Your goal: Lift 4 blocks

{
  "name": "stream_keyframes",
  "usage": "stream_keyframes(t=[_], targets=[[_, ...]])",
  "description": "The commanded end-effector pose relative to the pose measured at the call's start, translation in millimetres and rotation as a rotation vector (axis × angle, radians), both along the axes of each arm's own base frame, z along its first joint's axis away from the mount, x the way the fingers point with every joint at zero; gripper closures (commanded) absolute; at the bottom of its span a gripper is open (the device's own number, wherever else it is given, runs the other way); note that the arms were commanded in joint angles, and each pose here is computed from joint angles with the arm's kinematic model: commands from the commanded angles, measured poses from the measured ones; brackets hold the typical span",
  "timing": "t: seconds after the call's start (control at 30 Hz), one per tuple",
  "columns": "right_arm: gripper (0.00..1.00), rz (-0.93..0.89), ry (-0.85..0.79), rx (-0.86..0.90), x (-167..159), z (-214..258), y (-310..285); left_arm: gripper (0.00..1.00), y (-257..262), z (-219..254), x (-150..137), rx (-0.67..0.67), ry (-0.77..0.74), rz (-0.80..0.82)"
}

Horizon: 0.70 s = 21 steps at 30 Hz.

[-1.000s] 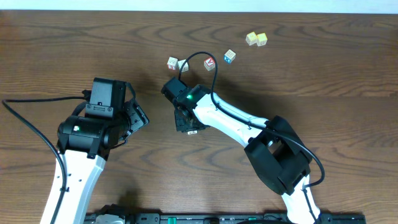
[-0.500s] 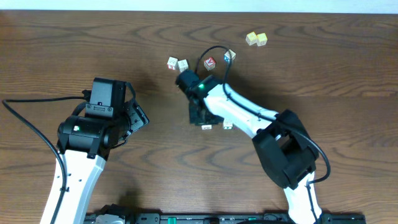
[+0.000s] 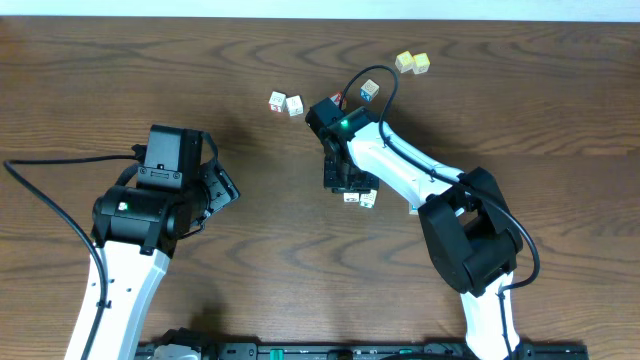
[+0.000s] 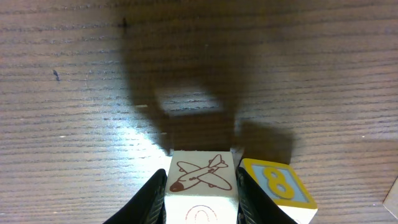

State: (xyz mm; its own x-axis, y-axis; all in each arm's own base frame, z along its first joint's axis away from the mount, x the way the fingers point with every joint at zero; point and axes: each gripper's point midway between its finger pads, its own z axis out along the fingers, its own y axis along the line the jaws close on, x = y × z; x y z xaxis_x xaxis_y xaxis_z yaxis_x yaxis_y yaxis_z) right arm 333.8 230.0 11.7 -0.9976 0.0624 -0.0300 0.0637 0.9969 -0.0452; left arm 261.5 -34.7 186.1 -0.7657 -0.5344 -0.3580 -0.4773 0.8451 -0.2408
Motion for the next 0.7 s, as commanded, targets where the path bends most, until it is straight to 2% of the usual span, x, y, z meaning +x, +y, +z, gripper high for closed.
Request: stream_keyframes(t=[0.0,0.2,0.33,0.53,0.67], targets=[[0.69,-0.016,0.014,-0.002,-2.2,-3.3,-1.9,0.25,1.6,6.1,1.7,-0.001,-0.017,0.007],[0.65,-0.012,0.042,0.044,-6.6,-2.3,6.1,0.25,1.6,6.1,1.7,-0.001,-0.017,0.007],[0.55,0.015,0.048,0.075,-5.1,6.9,11.4,0.25,1.6,6.1,1.7,-0.001,-0.017,0.007],[0.51,0.019,0.015,0.087,14.3,49.2,3.5,0.25,1.6,6.1,1.7,-0.001,-0.017,0.007],[0.46,-0.004,-0.016,0.102,35.5,95.1,-27.2,0.25,1.6,6.1,1.7,-0.001,-0.017,0.007]])
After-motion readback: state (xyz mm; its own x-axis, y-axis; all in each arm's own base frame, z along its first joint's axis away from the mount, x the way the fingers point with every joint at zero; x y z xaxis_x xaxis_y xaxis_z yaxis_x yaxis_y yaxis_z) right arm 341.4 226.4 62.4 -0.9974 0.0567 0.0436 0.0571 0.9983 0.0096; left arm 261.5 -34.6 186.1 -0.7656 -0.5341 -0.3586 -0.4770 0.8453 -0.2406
